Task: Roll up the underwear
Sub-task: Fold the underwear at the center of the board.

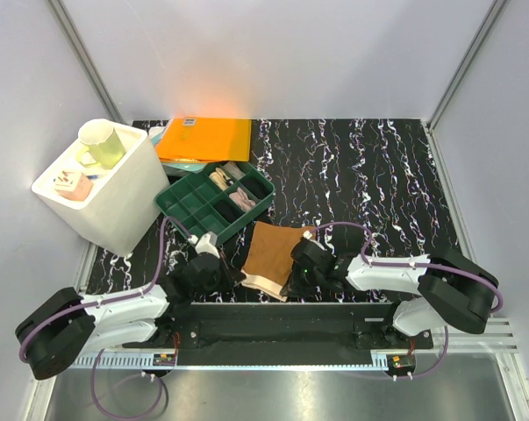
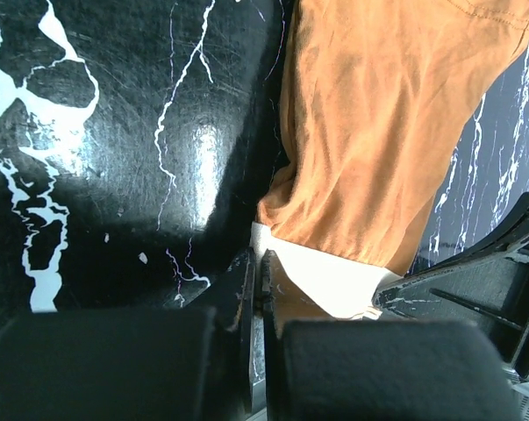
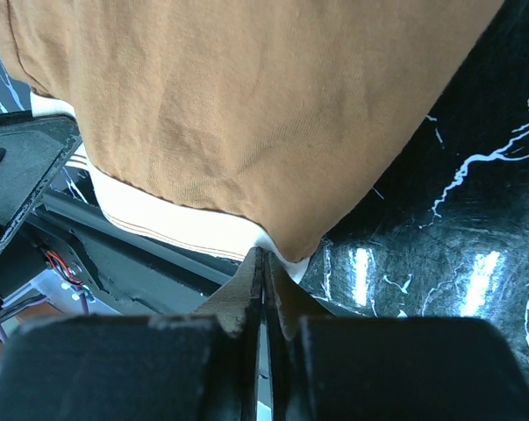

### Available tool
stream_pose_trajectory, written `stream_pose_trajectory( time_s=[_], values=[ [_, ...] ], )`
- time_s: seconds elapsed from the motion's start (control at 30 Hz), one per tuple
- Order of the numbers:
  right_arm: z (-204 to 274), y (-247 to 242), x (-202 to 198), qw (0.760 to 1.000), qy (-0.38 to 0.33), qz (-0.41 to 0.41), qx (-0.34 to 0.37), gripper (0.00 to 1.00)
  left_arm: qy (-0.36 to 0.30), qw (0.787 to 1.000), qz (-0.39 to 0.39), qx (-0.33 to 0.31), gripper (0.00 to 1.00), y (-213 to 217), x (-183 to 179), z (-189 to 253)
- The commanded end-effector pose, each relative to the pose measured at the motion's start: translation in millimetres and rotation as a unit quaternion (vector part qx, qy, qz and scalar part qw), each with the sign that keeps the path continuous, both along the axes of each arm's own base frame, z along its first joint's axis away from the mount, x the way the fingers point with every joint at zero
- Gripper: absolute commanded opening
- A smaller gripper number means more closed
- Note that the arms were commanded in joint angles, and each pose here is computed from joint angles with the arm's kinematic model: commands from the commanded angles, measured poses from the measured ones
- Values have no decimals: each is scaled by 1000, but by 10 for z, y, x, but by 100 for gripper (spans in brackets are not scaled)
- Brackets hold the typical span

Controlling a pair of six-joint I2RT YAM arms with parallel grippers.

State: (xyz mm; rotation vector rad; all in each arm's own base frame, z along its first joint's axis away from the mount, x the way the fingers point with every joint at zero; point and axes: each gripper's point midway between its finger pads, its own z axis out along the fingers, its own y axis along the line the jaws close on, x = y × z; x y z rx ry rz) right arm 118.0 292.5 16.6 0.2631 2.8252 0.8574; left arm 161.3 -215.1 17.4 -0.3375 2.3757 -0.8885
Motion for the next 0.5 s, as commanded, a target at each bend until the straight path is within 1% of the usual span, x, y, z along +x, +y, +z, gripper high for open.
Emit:
stream_pose_trajectory(
  time_s=[0.0, 0.07, 0.17, 0.2, 0.23, 0.33, 0.47],
  values=[
    [-304, -352, -113, 996, 13, -2, -85, 12, -19, 1000, -6, 3, 0, 40, -2, 37],
    [-224, -344, -94, 997, 4, -3, -79, 15, -30, 1000, -3, -6, 0, 44, 15, 116],
    [-74, -353, -54, 997, -10, -11, -72, 27, -45, 999, -3, -22, 0, 37, 23, 222],
    [22, -330, -40, 998, -17, -13, -59, 31, -45, 999, -2, -21, 0, 48, 23, 232],
    [37, -376, -14, 997, -24, -22, -64, 38, -49, 999, -2, -23, 0, 41, 29, 265],
    [132, -433, 8, 997, -37, -40, -54, 47, -58, 998, -6, -29, 0, 25, 36, 343],
    [54, -559, -21, 996, -34, -64, -59, 54, -58, 998, -10, -28, 0, 21, 27, 339]
  ],
)
